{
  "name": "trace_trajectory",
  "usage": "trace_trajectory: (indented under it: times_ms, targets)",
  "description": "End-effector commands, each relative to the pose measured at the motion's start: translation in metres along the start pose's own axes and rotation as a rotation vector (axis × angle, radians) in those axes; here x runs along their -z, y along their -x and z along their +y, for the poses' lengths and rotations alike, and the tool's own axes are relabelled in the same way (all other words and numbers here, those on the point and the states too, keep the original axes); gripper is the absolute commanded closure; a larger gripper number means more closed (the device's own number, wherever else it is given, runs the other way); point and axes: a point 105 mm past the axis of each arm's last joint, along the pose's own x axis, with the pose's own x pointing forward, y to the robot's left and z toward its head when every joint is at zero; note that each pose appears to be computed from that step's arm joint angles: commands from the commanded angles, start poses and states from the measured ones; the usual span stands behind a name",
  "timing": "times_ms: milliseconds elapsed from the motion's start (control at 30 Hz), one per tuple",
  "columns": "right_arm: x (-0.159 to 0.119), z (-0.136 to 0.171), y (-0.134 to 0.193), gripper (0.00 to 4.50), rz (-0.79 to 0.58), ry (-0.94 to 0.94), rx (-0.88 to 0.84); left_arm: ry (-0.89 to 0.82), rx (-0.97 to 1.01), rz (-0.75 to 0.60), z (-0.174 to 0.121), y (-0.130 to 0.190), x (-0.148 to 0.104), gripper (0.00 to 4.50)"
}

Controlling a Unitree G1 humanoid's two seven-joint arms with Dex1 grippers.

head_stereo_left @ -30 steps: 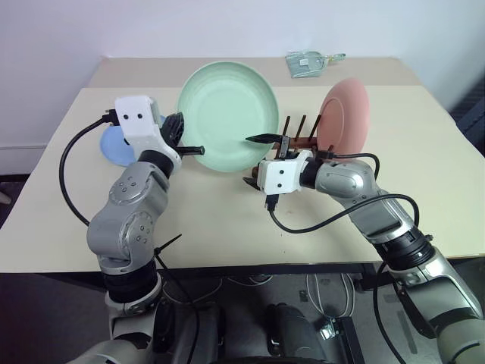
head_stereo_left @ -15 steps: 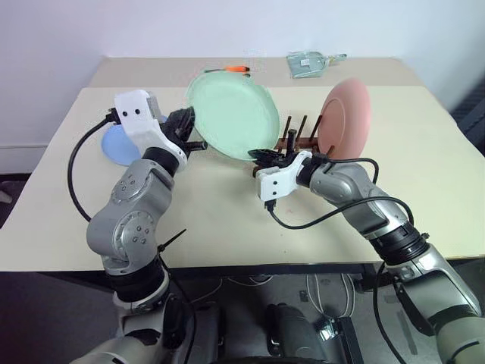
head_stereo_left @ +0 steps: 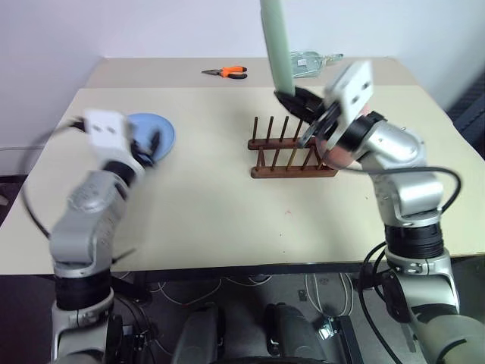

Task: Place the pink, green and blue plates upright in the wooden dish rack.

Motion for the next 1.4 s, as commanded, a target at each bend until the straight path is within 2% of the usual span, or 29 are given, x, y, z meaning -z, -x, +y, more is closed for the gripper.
trace_trajectory:
  times_ms: [33, 200, 600, 867, 967, 1100, 1133, 1167, 1233, 1267, 1300, 1400]
  targets:
    - [-0.016, -0.008, 0.012, 4.5, -0.017, -0.14, 0.006, 0.002, 0.314, -0.033, -0.053, 0.013, -0.002, 1.68]
    - [-0.005, -0.011, 0.017, 4.5, 0.036, -0.236, 0.028, 0.021, 0.421, -0.055, -0.072, 0.019, -0.004, 1.68]
    - [0.035, -0.028, 0.03, 4.5, 0.166, -0.319, 0.131, 0.049, 0.457, -0.074, -0.08, 0.023, -0.01, 1.68]
    - [0.061, -0.032, 0.038, 4.5, 0.236, -0.46, 0.142, 0.038, 0.462, -0.062, -0.083, 0.023, -0.007, 1.68]
    - [0.057, -0.033, 0.037, 3.4, 0.227, -0.442, 0.139, 0.039, 0.454, -0.06, -0.082, 0.023, -0.007, 1.62]
    - [0.047, -0.034, 0.033, 1.48, 0.213, -0.297, 0.142, 0.047, 0.427, -0.064, -0.079, 0.021, -0.007, 1.62]
    - [0.044, -0.034, 0.033, 1.48, 0.22, -0.248, 0.139, 0.06, 0.414, -0.067, -0.077, 0.02, -0.007, 1.62]
    - [0.041, -0.034, 0.032, 1.45, 0.224, -0.176, 0.134, 0.068, 0.393, -0.079, -0.073, 0.018, -0.009, 1.37]
    - [0.037, -0.036, 0.031, 1.44, 0.245, -0.049, 0.146, 0.105, 0.314, -0.11, -0.06, 0.011, -0.015, 0.76]
    - [0.033, -0.037, 0.03, 1.44, 0.243, 0.004, 0.151, 0.125, 0.271, -0.129, -0.053, 0.008, -0.019, 0.27]
    - [0.03, -0.038, 0.03, 1.44, 0.242, 0.041, 0.154, 0.143, 0.236, -0.144, -0.047, 0.006, -0.022, 0.03]
    - [0.017, -0.037, 0.026, 1.44, 0.225, 0.213, 0.145, 0.204, 0.044, -0.172, -0.014, -0.004, -0.029, 0.03]
